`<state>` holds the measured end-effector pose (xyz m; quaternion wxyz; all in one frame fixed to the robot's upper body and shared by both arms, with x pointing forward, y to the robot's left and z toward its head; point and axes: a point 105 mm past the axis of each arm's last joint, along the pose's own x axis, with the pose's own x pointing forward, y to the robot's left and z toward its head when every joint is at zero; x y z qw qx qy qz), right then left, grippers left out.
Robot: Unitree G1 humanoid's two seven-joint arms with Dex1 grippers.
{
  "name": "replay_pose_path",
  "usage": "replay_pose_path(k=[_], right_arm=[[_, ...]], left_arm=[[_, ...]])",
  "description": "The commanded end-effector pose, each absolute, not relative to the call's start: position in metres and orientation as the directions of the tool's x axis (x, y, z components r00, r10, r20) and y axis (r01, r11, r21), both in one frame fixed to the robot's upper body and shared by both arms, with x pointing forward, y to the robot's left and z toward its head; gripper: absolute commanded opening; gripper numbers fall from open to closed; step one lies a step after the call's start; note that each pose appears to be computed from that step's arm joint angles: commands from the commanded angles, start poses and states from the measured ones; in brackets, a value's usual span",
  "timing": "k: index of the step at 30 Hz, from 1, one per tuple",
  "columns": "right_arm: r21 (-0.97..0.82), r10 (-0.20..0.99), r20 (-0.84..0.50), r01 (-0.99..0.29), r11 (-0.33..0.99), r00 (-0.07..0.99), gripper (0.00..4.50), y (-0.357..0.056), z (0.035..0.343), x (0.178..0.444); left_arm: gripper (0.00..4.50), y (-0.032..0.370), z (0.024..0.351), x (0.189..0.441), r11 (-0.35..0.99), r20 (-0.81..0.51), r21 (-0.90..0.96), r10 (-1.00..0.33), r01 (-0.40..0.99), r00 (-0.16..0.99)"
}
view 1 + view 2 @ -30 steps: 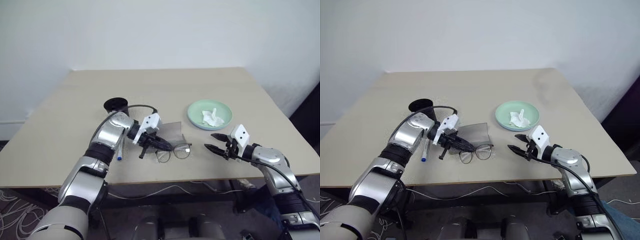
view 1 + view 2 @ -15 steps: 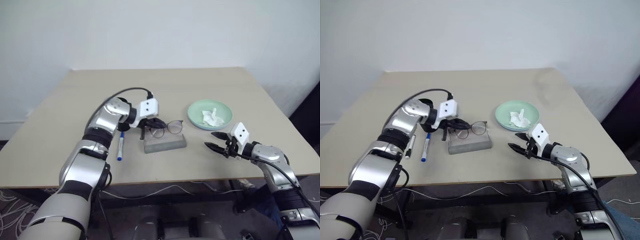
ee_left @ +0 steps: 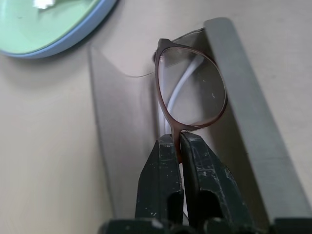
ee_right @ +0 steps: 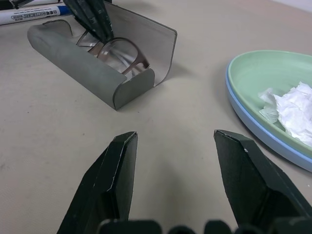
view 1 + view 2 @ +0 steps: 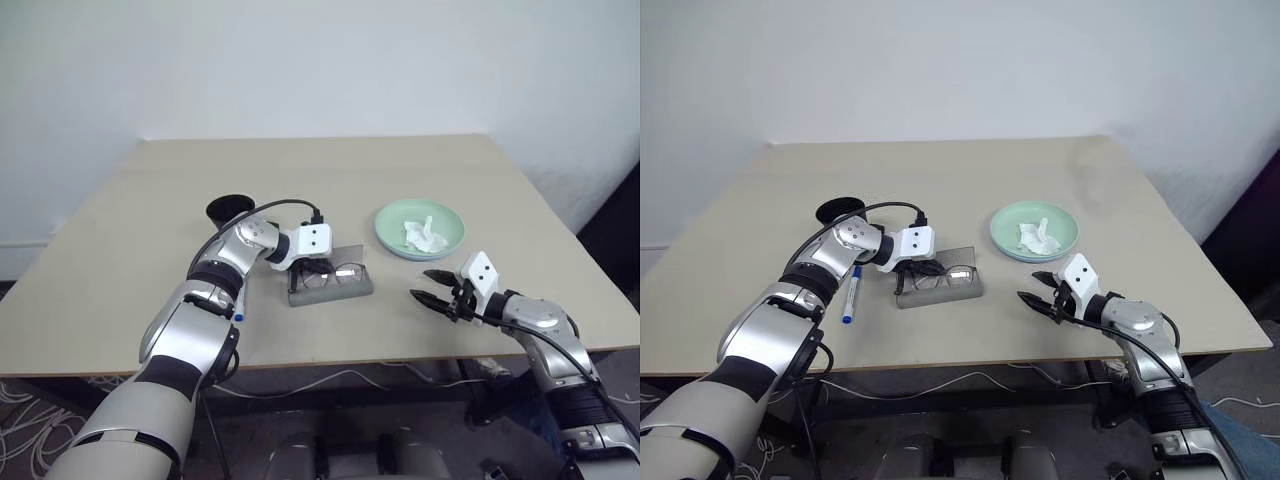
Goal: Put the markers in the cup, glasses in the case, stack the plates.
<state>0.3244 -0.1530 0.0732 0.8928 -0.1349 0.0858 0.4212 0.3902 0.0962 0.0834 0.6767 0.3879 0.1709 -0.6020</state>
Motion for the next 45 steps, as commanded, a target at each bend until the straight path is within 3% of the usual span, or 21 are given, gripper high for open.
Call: replay_pose_path(k=[1,3,9,14,17,20,21,33,40,45], right_arm=[[-0.217,0.731,-0.216,-0.761,0.611,0.648,2.72,-0.153,0.091,0.328],[-0.217,0.732,-0.216,-0.763,0.609,0.646,2.72,-0.152,0.091,0.329],[-0.216,0.738,-0.217,-0.769,0.602,0.638,2.72,-0.149,0.091,0.331],[-0.215,0.742,-0.217,-0.773,0.597,0.634,2.72,-0.147,0.091,0.331],[-0.216,0.744,-0.214,-0.773,0.596,0.633,2.72,-0.146,0.092,0.332],[-0.219,0.75,-0.203,-0.776,0.591,0.629,2.72,-0.144,0.095,0.331],[-0.22,0.754,-0.197,-0.777,0.589,0.627,2.72,-0.144,0.097,0.33],[-0.24,0.813,-0.093,-0.805,0.543,0.575,2.72,-0.132,0.137,0.314],[-0.243,0.802,-0.103,-0.797,0.553,0.588,2.72,-0.133,0.135,0.316],[-0.236,0.802,-0.108,-0.799,0.553,0.587,2.72,-0.13,0.131,0.318]], left_arm=[[1.23,0.097,0.094,0.397,-0.016,-0.686,0.371,-0.678,0.929,0.262],[1.92,0.095,0.099,0.4,0.006,-0.664,0.387,-0.693,0.922,0.282],[1.92,0.082,0.137,0.414,0.134,-0.513,0.427,-0.779,0.894,0.362],[1.92,0.083,0.165,0.43,0.247,-0.417,0.497,-0.773,0.832,0.479],[1.39,0.092,0.163,0.441,0.299,-0.422,0.561,-0.699,0.772,0.577],[0.34,0.097,0.153,0.444,0.303,-0.445,0.59,-0.652,0.748,0.615],[0.03,0.098,0.148,0.443,0.295,-0.459,0.589,-0.644,0.752,0.612],[0.03,0.11,0.087,0.424,0.157,-0.664,0.508,-0.555,0.847,0.501],[0.03,0.107,0.1,0.407,0.113,-0.652,0.349,-0.684,0.93,0.328],[0.03,0.11,0.105,0.399,0.065,-0.634,0.321,-0.727,0.945,0.265]])
